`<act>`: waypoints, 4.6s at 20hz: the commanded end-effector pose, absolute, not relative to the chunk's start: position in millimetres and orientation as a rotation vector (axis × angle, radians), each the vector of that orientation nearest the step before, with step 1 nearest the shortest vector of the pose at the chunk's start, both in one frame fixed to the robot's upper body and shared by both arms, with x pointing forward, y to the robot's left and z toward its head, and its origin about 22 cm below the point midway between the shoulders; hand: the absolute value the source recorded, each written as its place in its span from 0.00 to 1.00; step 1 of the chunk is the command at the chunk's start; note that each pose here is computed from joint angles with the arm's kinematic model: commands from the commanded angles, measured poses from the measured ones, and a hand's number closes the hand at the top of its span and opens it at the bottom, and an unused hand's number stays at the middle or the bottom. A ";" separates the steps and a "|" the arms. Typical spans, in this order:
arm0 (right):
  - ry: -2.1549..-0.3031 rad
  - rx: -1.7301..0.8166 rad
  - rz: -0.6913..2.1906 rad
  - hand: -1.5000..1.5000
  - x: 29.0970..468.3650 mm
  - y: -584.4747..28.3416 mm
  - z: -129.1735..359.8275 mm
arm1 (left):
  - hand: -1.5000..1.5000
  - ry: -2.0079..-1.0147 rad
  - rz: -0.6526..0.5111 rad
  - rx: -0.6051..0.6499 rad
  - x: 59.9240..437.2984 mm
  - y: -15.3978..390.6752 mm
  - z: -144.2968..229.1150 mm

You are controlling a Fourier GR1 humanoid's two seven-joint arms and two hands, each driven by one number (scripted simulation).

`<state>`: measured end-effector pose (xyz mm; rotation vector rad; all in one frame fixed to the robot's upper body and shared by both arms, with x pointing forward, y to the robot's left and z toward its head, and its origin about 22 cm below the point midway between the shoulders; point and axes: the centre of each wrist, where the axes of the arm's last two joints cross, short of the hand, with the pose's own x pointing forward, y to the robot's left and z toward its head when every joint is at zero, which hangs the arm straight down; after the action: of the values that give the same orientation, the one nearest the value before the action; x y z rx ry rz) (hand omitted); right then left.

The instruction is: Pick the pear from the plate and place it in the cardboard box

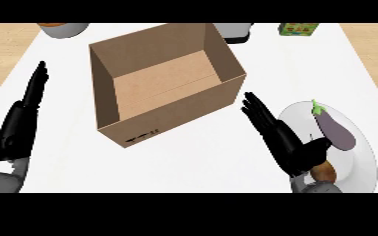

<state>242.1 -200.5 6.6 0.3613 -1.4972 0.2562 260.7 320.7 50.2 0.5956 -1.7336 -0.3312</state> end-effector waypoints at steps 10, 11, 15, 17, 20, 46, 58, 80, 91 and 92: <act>-1.229 0.198 0.880 0.00 242.6 -360.6 31.6 | 0.50 -1.390 -0.215 0.664 242.1 357.8 11.1; -1.251 0.263 0.684 0.00 229.6 -396.1 10.5 | 0.50 -1.388 -0.189 0.662 247.6 361.6 11.3; -1.418 0.434 0.362 0.00 213.6 -441.2 -10.7 | 0.50 -1.389 -0.199 0.652 252.5 357.4 16.0; -1.441 0.471 0.387 0.00 220.5 -468.6 -1.4 | 0.50 -1.396 -0.212 0.639 258.3 352.9 17.4; -1.470 0.380 0.569 0.00 236.1 -480.4 21.2 | 0.50 -1.379 -0.206 0.602 256.2 341.3 11.2; -0.968 0.264 1.498 0.00 323.4 -402.2 11.9 | 0.50 -1.394 -0.239 0.635 268.2 357.0 16.3; -1.030 0.338 1.493 0.00 339.4 -384.3 9.4 | 0.50 -1.380 -0.247 0.631 272.2 350.0 15.1; -0.892 0.338 1.625 0.00 317.6 -355.9 -6.1 | 0.50 -1.370 -0.213 0.627 272.9 356.1 26.0; -1.167 0.090 1.591 1.00 317.9 -341.7 -19.0 | 0.50 -1.364 -0.216 0.653 267.1 352.5 14.1; -1.202 0.055 1.573 1.00 330.2 -349.5 -2.3 | 0.50 -1.373 -0.226 0.677 263.0 373.3 12.0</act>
<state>321.9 -353.8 1.3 0.0577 -1.1609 1.5845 261.8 359.8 15.5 0.6534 -1.3696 -0.2173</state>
